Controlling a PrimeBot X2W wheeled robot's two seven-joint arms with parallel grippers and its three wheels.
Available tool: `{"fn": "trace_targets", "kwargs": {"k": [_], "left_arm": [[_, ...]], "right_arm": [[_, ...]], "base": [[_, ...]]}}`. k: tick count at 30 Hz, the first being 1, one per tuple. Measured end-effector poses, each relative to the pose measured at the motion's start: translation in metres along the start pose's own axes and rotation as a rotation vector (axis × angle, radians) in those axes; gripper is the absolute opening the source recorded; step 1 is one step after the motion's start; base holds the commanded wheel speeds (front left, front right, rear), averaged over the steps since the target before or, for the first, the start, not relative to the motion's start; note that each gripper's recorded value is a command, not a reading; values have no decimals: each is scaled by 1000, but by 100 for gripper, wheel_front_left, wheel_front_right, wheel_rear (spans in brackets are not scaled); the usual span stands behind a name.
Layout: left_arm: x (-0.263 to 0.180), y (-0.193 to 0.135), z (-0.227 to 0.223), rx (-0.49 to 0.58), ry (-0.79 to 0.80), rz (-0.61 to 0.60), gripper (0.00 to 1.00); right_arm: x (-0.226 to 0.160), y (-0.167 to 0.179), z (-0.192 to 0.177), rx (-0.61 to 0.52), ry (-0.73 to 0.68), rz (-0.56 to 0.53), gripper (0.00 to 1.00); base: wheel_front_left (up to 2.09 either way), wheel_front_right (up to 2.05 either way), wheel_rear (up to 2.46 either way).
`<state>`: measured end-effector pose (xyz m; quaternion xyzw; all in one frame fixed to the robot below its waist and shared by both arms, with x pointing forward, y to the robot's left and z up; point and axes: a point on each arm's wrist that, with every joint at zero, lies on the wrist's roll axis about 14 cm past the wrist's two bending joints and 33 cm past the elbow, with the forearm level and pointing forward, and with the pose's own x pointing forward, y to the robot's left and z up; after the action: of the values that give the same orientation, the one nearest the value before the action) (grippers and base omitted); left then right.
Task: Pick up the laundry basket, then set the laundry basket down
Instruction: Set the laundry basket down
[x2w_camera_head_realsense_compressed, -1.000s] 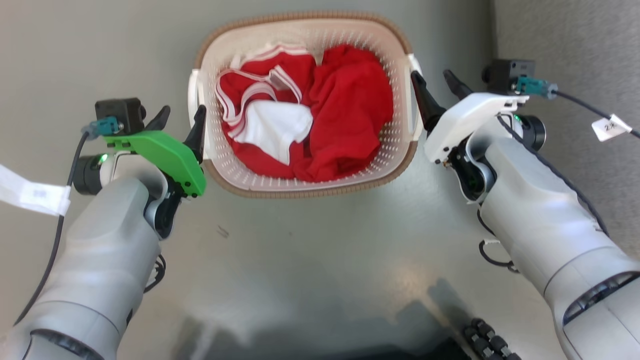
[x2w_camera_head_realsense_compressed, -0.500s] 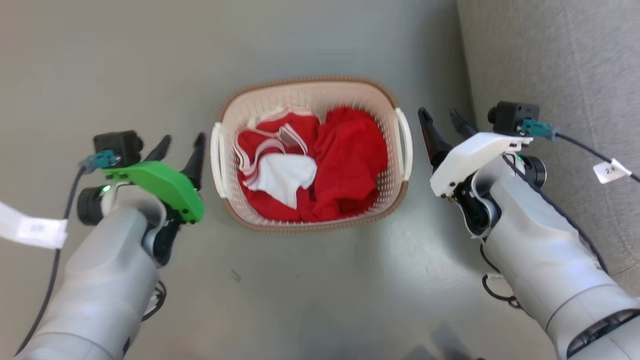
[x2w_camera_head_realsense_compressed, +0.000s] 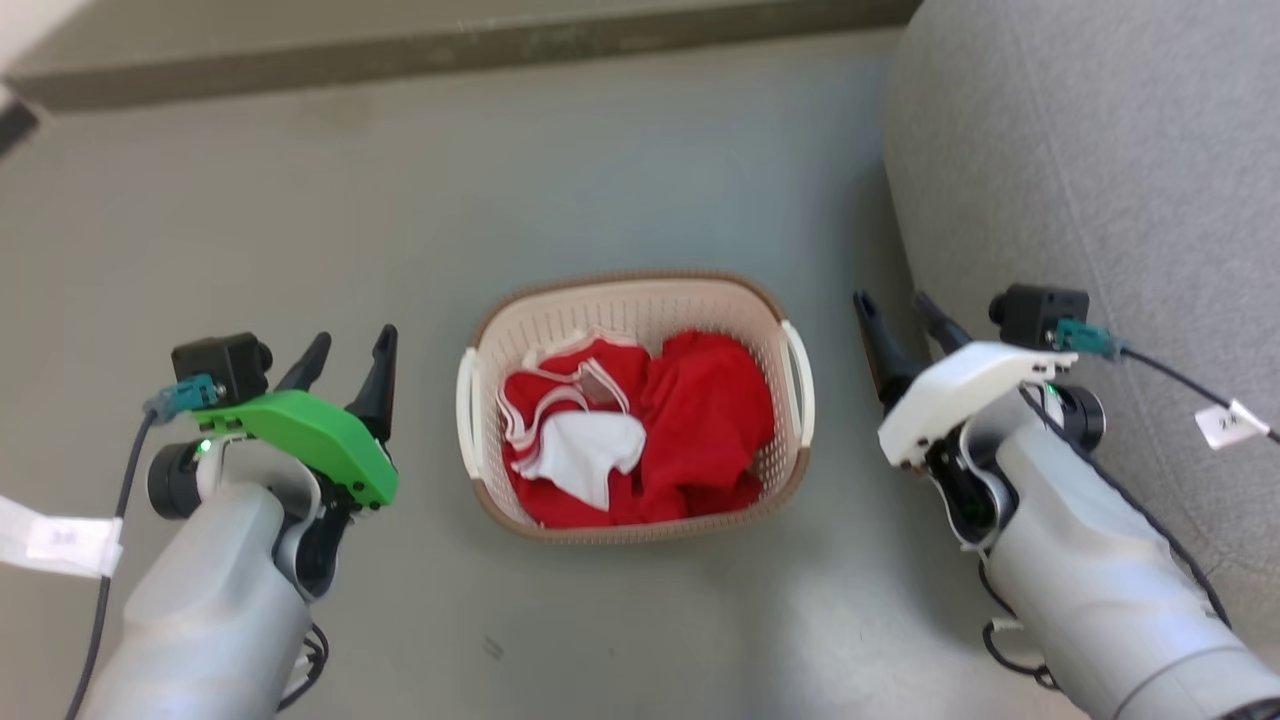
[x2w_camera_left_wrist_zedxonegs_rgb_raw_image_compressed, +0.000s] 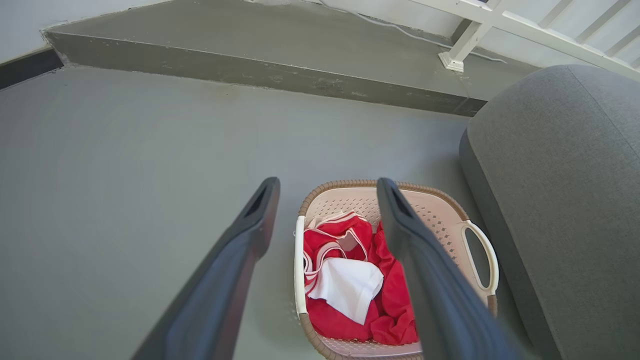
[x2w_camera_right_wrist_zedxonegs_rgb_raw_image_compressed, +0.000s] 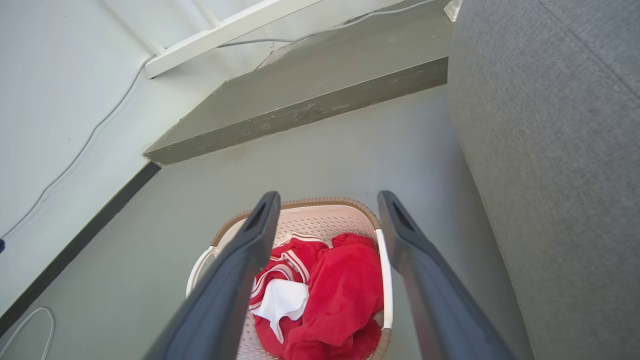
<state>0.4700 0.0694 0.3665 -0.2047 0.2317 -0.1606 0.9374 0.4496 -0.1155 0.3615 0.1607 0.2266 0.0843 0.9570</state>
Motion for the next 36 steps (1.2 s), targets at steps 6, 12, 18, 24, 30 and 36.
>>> {"fn": "trace_targets", "kwargs": {"k": [6, 12, 18, 24, 30, 36], "left_arm": [[-20, -12, 22, 10, -77, -16, 100], [-42, -9, 42, -15, -162, 9, 100], [-61, -10, 56, -27, -232, 21, 100], [-75, -27, 68, 13, -292, -19, 100], [-88, -32, 85, 44, -364, -14, 100], [-101, -29, 97, 41, -432, 13, 100]], "right_arm": [[-18, 12, 16, -10, -63, 24, 100], [-34, 21, 33, -16, -134, 44, 100], [-48, 34, 54, -59, -215, 73, 100], [-65, 30, 57, -59, -253, 55, 100], [-78, 36, 75, -85, -326, 69, 100], [-86, 38, 95, -100, -402, 67, 100]], "base": [[0, 0, 0], [0, 0, 0], [0, 0, 0], [0, 0, 0], [0, 0, 0], [0, 0, 0]]}}
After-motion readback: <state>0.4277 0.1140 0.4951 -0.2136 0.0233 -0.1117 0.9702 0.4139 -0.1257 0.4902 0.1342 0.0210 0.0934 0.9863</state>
